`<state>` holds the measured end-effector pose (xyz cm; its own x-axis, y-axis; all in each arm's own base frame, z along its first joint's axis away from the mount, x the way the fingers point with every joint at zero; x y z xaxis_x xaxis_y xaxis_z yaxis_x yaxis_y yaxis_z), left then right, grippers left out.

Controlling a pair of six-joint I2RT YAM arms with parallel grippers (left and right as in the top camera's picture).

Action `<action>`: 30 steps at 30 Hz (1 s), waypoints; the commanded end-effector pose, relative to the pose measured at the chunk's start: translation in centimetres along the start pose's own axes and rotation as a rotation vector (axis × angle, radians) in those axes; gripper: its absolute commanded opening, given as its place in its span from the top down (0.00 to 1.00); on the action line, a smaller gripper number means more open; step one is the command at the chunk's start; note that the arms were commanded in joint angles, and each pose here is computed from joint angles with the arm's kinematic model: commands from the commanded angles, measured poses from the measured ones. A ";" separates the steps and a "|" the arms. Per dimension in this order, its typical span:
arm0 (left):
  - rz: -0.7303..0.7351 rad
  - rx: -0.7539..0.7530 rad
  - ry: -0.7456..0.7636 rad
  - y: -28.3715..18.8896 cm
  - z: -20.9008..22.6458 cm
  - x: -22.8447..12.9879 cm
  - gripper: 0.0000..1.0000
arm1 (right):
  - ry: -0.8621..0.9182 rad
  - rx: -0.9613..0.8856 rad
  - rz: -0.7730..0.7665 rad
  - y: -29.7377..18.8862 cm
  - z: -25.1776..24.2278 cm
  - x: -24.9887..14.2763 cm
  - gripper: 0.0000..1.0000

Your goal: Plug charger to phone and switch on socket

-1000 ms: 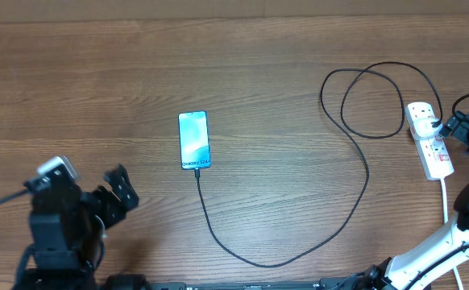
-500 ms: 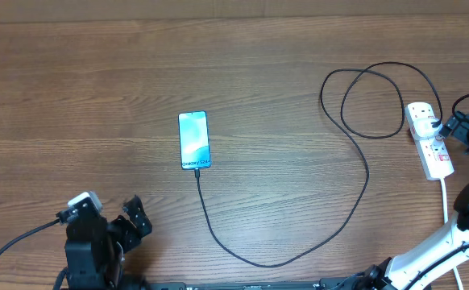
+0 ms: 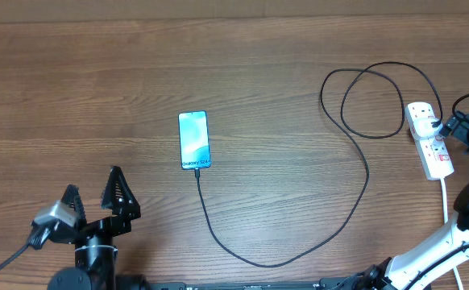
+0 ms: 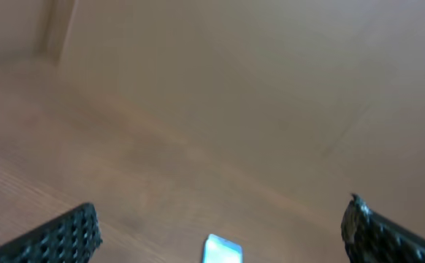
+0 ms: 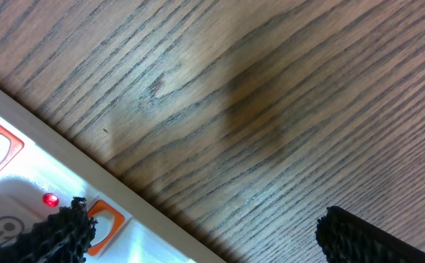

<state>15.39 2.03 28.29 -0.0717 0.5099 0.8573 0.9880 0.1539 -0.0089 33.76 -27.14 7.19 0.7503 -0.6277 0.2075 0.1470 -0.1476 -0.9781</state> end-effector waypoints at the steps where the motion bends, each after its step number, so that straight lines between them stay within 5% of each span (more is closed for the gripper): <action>1: -0.048 -0.022 -0.004 0.4 0.1 -0.1 0.00 | -0.005 0.014 -0.014 -0.2 0.5 0.5 0.00; 16: -0.196 -0.213 -0.040 4.2 1.0 -5.1 0.00 | -0.005 0.014 -0.014 -0.2 0.5 0.5 0.00; 30: 0.081 -0.051 0.113 5.1 4.5 -11.2 0.01 | -0.005 0.014 -0.014 -0.2 0.5 0.5 0.00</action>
<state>20.68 1.03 17.00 -0.0121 0.4735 0.8807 0.9965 0.0781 -0.0283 33.75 -27.14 7.19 0.7501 -0.6280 0.2071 0.1465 -0.1476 -0.9781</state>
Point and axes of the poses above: each gripper's point midway between its finger pads, its own y axis out along the fingers, its own z axis along the line the jaws close on, x = y × z, the point moved 4 cm from there along -y, back along the fingers, and after that the axes turned 1 degree about -y, right-handed, at the moved point
